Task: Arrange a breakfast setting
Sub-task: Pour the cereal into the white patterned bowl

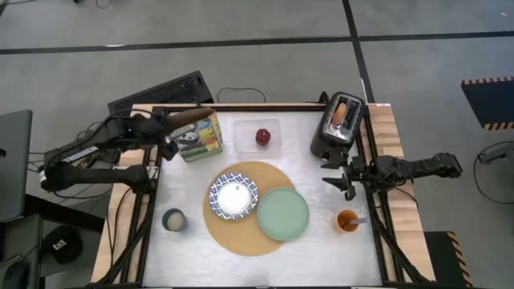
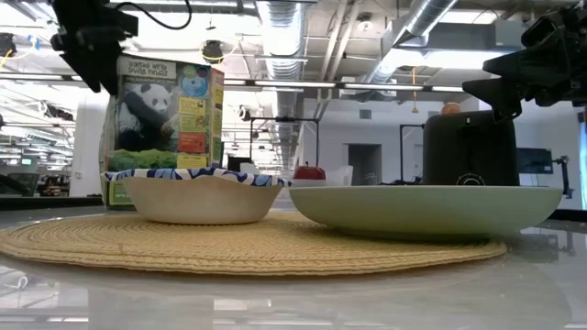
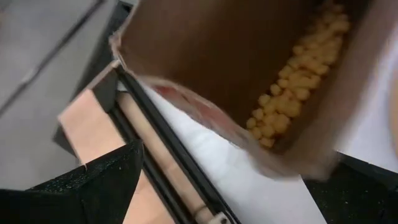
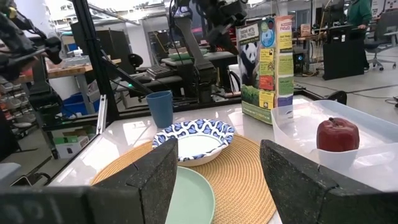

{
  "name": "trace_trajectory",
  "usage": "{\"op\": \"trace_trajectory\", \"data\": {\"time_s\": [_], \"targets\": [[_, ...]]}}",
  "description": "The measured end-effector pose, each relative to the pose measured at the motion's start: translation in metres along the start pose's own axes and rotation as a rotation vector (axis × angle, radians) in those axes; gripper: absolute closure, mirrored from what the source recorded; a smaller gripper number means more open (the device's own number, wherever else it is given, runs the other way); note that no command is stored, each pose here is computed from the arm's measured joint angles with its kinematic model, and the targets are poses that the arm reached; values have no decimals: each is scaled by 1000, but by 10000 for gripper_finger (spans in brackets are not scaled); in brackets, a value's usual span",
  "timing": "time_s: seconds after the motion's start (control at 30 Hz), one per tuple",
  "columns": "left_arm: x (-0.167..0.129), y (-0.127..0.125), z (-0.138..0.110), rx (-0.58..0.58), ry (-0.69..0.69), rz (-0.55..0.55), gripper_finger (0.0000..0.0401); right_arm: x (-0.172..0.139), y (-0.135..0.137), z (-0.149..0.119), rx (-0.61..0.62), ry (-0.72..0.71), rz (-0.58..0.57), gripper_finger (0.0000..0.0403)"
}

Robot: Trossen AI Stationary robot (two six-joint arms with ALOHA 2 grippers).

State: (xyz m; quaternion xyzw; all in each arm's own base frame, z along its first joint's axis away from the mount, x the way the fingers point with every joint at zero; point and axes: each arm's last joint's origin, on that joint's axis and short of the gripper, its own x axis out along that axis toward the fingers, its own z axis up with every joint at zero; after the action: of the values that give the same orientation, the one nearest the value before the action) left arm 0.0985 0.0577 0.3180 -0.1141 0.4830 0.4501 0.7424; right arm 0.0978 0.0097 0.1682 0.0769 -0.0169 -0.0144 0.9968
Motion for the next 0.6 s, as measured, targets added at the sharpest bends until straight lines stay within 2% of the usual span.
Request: {"op": "trace_trajectory", "data": {"time_s": [0.07,0.2,0.4,0.6], "targets": [[3,-1,1,6,-17,23,3,0,0,0,0,1,0,147],[11,-8,5,36,-59,-26,3,0,0,0,0,1,0,147],[29,-18,7,86,-129,-32,3,0,0,0,-1,1,0,147],[37,-26,7,136,-151,-125,3,0,0,0,-3,1,0,147]]}}
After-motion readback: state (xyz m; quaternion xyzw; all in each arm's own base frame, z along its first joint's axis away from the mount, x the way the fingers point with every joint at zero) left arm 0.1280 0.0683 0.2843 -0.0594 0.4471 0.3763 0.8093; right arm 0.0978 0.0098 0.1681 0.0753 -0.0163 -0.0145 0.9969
